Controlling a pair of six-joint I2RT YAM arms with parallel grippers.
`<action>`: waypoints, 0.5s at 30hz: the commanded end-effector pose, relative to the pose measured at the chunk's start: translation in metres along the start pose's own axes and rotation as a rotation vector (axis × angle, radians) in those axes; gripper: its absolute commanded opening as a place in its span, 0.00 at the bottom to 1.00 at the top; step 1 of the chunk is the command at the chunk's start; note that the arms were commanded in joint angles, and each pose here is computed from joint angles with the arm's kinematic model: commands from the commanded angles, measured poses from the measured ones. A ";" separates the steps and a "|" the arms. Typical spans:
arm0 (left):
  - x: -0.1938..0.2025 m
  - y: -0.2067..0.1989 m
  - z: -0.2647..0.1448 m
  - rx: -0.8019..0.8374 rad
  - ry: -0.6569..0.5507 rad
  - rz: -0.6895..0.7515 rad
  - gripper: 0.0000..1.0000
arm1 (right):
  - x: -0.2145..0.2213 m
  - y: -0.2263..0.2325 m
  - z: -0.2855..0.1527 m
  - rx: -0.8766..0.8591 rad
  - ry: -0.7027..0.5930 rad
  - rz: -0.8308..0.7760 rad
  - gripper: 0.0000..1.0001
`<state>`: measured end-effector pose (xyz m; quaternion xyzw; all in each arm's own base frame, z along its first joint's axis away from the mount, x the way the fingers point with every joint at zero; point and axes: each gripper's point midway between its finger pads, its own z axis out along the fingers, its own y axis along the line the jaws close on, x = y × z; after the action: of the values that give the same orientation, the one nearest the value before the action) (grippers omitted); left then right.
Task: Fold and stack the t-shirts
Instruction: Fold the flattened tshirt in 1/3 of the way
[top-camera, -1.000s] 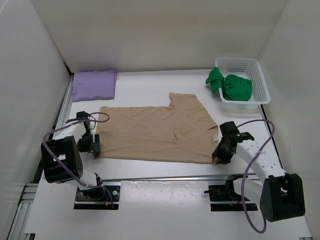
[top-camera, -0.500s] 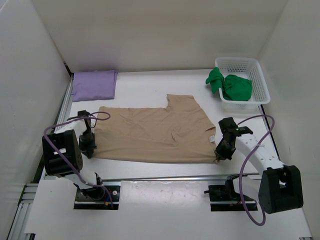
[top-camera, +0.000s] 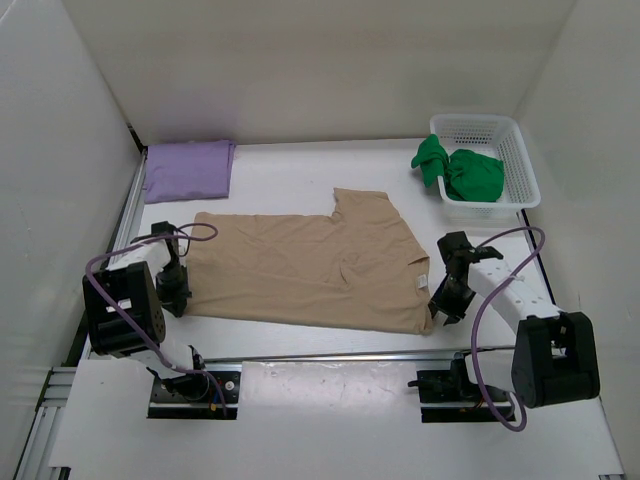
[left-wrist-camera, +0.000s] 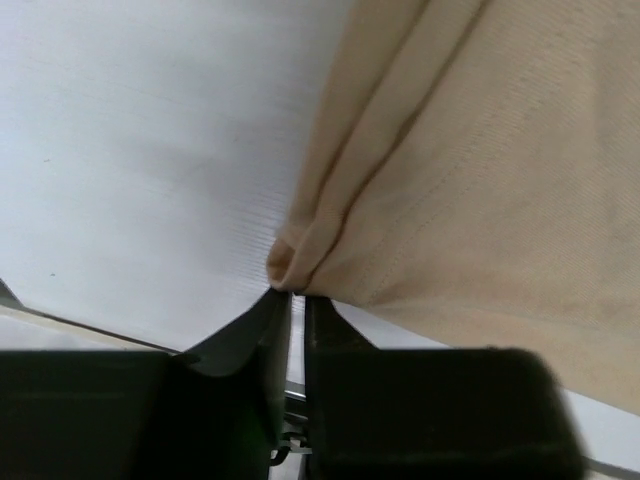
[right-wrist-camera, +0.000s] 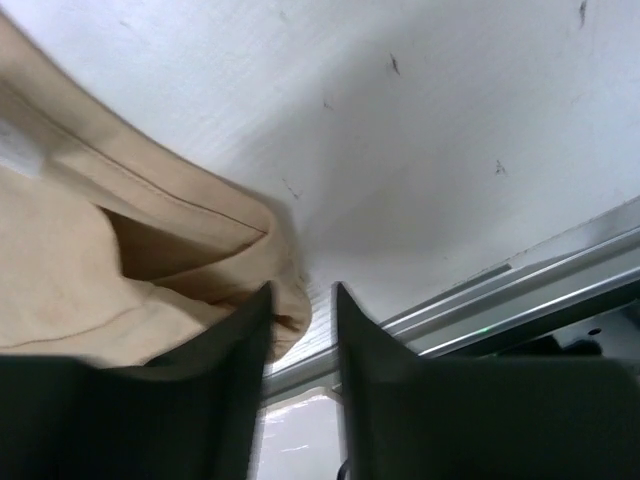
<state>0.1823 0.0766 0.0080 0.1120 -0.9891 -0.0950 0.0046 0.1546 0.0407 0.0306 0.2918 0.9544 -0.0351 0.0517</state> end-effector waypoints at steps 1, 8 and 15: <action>-0.006 0.000 0.019 0.002 -0.044 -0.031 0.24 | 0.005 -0.004 -0.002 -0.012 0.006 -0.005 0.43; -0.005 0.003 0.012 0.002 -0.046 -0.041 0.41 | 0.016 0.003 -0.015 -0.117 0.004 0.046 0.47; -0.008 0.008 0.007 0.009 -0.052 -0.073 0.44 | 0.036 0.013 -0.011 -0.225 0.010 0.046 0.71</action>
<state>0.1794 0.0864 0.0109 0.1283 -0.9862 -0.1041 -0.0045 0.1353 0.0613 0.0386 0.3040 0.9476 0.0484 0.0852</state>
